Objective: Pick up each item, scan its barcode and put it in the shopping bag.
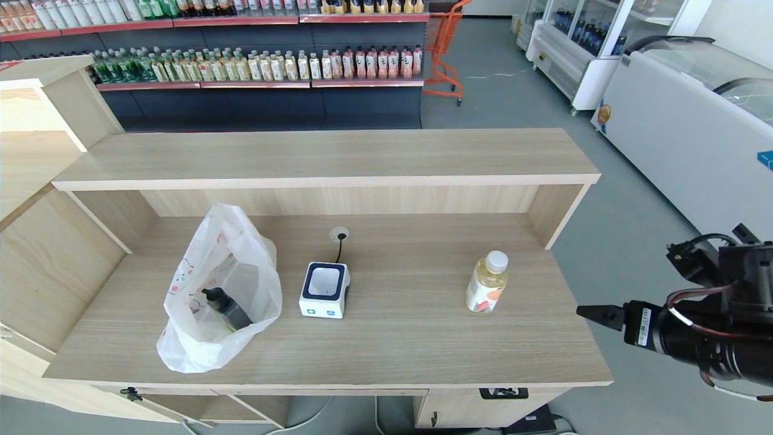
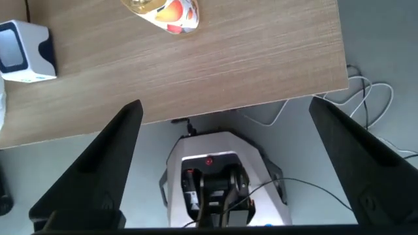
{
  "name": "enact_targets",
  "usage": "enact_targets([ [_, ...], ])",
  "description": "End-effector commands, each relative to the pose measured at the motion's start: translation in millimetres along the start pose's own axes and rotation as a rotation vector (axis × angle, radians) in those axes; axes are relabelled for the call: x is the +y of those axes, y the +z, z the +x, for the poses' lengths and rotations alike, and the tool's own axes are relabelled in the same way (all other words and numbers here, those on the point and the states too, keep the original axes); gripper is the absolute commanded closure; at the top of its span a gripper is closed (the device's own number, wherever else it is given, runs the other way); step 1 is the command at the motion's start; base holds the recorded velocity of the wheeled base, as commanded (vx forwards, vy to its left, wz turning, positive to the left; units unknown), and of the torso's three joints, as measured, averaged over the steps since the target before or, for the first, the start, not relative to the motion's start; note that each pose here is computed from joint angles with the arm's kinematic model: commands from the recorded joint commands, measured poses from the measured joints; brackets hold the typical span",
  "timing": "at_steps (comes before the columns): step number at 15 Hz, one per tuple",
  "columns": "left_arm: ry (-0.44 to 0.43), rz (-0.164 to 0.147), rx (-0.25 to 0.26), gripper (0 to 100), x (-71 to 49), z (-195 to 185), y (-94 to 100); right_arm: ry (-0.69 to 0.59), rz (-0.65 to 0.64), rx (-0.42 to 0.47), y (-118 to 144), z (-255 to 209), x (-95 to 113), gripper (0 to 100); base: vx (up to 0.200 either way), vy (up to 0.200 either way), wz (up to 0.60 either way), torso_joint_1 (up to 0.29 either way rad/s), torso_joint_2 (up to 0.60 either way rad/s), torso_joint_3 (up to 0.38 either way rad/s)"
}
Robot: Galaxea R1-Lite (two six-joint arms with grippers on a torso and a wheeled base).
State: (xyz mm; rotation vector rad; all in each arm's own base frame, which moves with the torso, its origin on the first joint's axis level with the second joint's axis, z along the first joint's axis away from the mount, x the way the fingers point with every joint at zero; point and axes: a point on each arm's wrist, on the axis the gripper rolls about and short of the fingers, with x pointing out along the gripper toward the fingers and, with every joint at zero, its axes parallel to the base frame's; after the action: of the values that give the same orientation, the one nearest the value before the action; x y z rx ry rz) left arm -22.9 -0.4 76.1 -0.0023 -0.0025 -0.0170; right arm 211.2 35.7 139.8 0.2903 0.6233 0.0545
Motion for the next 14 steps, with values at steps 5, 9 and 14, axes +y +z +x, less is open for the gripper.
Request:
enact_targets([
  [5, 0.0, -0.001, -0.001, 0, 0.0, 0.0, 0.0, -0.021, -0.231, 0.097, -28.3, 92.7, 13.5, 0, 0.0, 0.0, 0.0, 0.0, 0.0, 0.0],
  [9, 0.0, -0.001, -0.001, 0, 0.0, 0.0, 0.0, 0.016, -0.306, 0.011, -41.4, 131.2, 14.5, 0, 0.0, 0.0, 0.0, 0.0, 0.0, 0.0],
  [14, 0.0, -0.001, -0.001, 0, 0.0, 0.0, 0.0, 0.087, -0.351, -0.083, -43.5, 167.7, 36.2, 0, 0.0, 0.0, 0.0, 0.0, 0.0, 0.0],
])
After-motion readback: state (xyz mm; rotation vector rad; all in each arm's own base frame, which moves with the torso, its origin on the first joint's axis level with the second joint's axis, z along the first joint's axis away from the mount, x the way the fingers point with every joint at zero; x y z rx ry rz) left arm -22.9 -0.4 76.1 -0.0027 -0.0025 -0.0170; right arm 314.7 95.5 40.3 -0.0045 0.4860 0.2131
